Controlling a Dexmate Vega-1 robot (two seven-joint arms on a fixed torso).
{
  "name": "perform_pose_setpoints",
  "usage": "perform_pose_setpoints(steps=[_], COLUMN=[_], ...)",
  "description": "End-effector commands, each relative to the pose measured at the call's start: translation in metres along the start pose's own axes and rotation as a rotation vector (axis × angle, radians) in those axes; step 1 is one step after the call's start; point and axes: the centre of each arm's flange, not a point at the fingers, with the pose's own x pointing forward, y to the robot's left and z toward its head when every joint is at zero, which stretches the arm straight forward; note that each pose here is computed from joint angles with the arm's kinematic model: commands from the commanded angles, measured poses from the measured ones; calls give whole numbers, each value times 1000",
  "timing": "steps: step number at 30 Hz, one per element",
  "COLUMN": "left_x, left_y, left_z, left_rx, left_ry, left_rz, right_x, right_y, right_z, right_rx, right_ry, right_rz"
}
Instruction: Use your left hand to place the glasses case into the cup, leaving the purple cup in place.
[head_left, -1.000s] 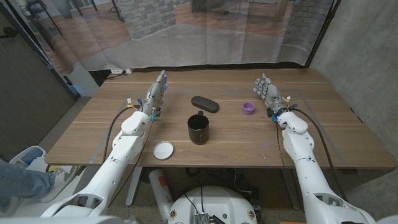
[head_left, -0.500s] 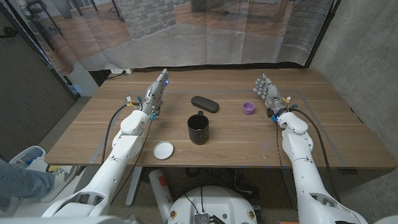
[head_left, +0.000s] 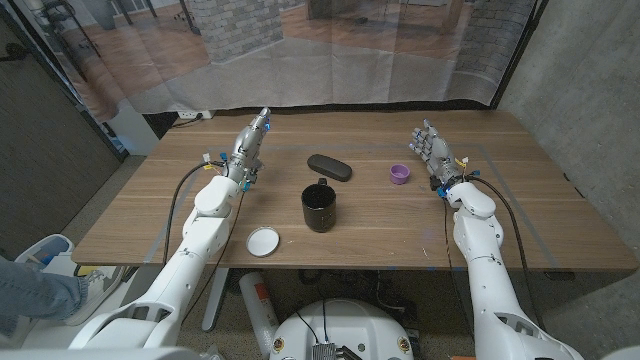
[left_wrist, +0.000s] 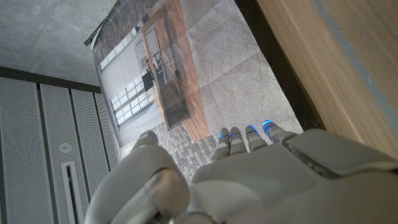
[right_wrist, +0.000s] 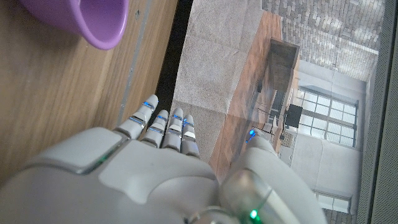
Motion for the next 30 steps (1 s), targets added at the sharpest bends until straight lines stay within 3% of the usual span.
perform_pose_setpoints(steps=[1, 8, 30], left_x=[3, 5, 14], left_y=[0, 1, -4], left_z=[3, 6, 24], left_rx=[37, 50, 227], left_ry=[-58, -97, -127], left_rz=[55, 83, 79], right_x=[-3, -4, -9], right_y=[0, 1, 1], right_z=[-1, 0, 1], right_rx=[-2, -6, 5], right_ry=[5, 7, -6], right_rz=[-18, -22, -48])
